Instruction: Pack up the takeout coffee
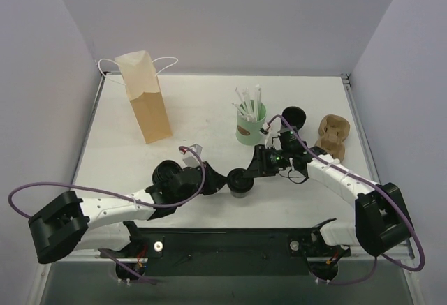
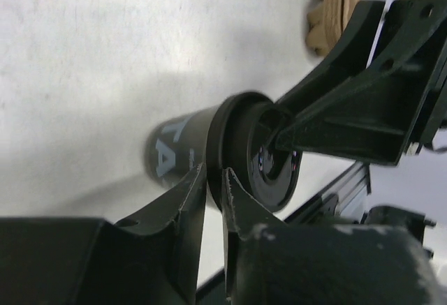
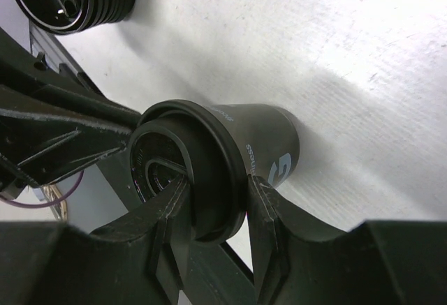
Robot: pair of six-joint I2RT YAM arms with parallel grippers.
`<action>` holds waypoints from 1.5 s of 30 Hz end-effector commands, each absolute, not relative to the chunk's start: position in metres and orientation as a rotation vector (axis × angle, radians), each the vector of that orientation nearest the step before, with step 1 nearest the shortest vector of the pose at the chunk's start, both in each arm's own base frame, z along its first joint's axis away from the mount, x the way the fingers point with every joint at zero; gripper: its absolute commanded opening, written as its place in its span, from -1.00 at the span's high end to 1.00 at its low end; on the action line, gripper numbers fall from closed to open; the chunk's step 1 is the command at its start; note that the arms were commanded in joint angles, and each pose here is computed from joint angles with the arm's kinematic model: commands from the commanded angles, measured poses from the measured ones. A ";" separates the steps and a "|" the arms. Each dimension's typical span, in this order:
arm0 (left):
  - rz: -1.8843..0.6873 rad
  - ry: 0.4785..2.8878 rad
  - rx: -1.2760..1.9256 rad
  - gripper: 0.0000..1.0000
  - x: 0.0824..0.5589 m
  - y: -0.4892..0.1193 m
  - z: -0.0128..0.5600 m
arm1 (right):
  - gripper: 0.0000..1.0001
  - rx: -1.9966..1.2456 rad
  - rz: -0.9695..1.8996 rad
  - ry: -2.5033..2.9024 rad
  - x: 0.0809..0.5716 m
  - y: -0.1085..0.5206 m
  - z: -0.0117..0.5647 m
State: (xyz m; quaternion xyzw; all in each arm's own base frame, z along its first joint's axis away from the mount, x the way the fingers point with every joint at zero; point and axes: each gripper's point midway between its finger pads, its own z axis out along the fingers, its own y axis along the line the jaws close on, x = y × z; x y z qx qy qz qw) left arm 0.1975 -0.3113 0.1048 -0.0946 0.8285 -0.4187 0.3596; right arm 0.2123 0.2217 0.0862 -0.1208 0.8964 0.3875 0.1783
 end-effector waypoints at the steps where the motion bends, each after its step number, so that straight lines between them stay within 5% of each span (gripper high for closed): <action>1: -0.654 2.530 0.000 0.46 0.134 -0.240 0.036 | 0.32 -0.368 0.926 2.697 0.192 0.201 0.056; 5: -0.739 2.451 -0.019 0.09 0.138 -0.241 0.075 | 0.24 -0.371 0.966 2.666 0.198 0.208 0.070; 21: -0.776 2.324 0.140 -0.28 0.173 -0.276 0.142 | 0.24 -0.417 1.000 2.679 0.198 0.216 0.076; 45: -0.991 2.364 0.098 -0.08 0.186 -0.302 0.099 | 0.30 -0.490 1.017 2.690 0.196 0.221 0.064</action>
